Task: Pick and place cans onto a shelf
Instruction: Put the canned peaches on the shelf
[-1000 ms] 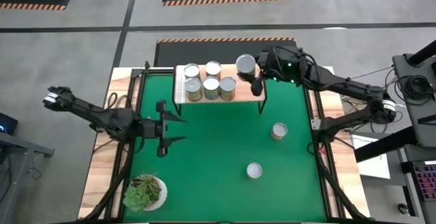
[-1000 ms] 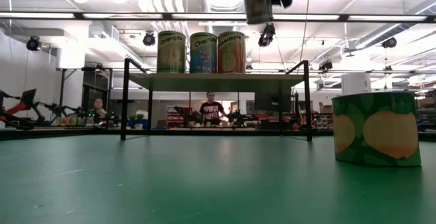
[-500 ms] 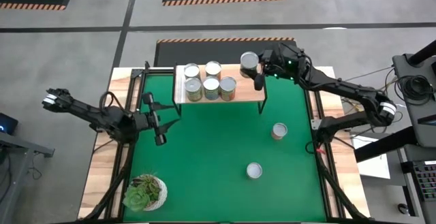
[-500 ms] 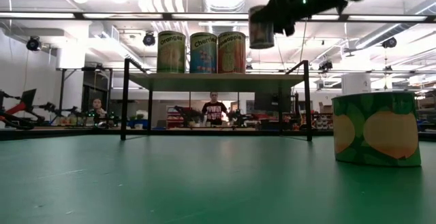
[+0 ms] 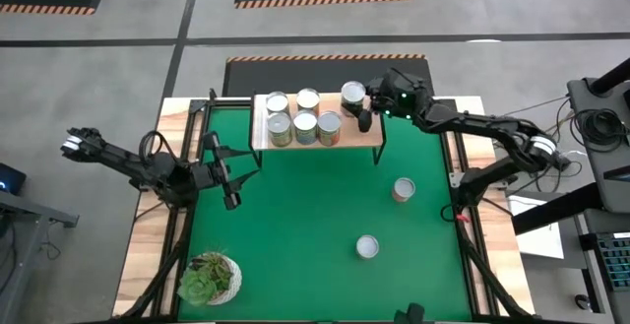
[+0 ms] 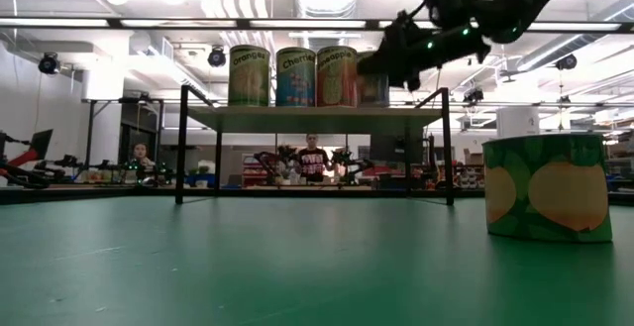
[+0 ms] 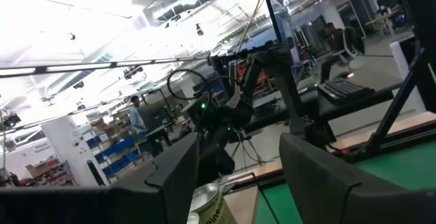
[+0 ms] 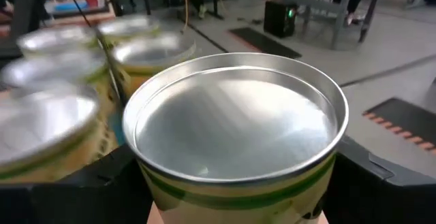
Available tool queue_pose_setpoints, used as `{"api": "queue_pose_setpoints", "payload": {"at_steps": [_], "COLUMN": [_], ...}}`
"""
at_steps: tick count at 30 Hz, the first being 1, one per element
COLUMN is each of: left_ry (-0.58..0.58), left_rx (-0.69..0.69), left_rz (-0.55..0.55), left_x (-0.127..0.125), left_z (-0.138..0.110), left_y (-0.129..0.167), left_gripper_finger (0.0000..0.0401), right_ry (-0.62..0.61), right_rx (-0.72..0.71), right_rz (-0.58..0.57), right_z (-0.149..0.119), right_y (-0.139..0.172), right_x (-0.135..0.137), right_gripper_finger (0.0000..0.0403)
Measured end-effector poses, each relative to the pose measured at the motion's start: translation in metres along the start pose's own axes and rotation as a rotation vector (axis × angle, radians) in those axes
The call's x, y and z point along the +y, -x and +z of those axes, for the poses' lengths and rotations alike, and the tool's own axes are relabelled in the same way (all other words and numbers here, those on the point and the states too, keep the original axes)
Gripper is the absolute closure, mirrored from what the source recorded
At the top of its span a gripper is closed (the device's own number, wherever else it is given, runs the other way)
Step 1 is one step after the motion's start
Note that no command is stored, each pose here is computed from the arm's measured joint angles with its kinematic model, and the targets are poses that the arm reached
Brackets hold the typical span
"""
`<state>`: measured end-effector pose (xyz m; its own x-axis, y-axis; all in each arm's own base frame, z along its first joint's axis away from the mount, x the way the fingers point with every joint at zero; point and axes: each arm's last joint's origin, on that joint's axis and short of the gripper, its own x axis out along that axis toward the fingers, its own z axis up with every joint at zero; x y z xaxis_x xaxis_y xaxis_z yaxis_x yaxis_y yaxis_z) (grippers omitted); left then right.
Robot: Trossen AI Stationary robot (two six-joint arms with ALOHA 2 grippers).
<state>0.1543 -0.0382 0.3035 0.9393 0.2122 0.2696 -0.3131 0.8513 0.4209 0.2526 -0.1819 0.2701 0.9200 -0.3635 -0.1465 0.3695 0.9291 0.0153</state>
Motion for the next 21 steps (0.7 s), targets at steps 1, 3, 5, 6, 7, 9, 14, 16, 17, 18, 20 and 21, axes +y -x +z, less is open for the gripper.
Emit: {"api": "queue_pose_setpoints", "payload": {"at_steps": [1,3,5,6,7,9,14,16,17,18,20,21], "left_ry": [-0.001,-0.001,-0.001,-0.001,-0.004,-0.009,-0.012,-0.018,-0.019,-0.019,-0.019,-0.019], "left_rx": [0.002,0.002,0.001,0.001,0.002,0.002,0.003,0.003,0.003,0.003,0.003,0.003], "left_rz": [0.002,0.003,0.003,0.004,0.004,0.005,0.006,0.006,0.006,0.006,0.006,0.006], "left_x": [0.0,0.0,0.0,0.0,0.0,0.0,0.0,0.0,0.0,0.0,0.0,0.0], "left_z": [0.0,0.0,0.0,0.0,0.0,0.0,0.0,0.0,0.0,0.0,0.0,0.0], "left_y": [0.0,0.0,0.0,0.0,0.0,0.0,0.0,0.0,0.0,0.0,0.0,0.0], "left_gripper_finger": [0.0214,0.0214,0.0214,0.0214,0.0214,0.0214,0.0214,0.0214,0.0214,0.0214,0.0214,0.0214], "right_ry": [-0.002,-0.005,-0.007,-0.01,-0.012,-0.014,-0.017,-0.024,-0.024,-0.02,-0.016,-0.015], "right_rx": [0.011,0.021,0.029,0.034,0.039,0.046,0.055,0.08,0.09,0.095,0.094,0.092], "right_rz": [0.001,0.001,0.008,0.019,0.031,0.052,0.055,0.054,0.055,0.055,0.055,0.055], "right_z": [-0.002,-0.005,-0.006,-0.007,-0.007,-0.006,-0.005,-0.007,-0.007,-0.007,-0.005,-0.005], "right_y": [-0.004,-0.009,-0.015,-0.018,-0.02,-0.023,-0.026,-0.026,-0.026,-0.026,-0.025,-0.025], "right_x": [-0.001,-0.002,-0.004,-0.004,-0.004,-0.005,-0.006,-0.006,-0.006,-0.005,-0.005,-0.005], "right_gripper_finger": [0.0101,0.0101,0.0101,0.0101,0.0101,0.01,0.0073,0.0058,0.0052,0.0048,0.0045,0.0044]}}
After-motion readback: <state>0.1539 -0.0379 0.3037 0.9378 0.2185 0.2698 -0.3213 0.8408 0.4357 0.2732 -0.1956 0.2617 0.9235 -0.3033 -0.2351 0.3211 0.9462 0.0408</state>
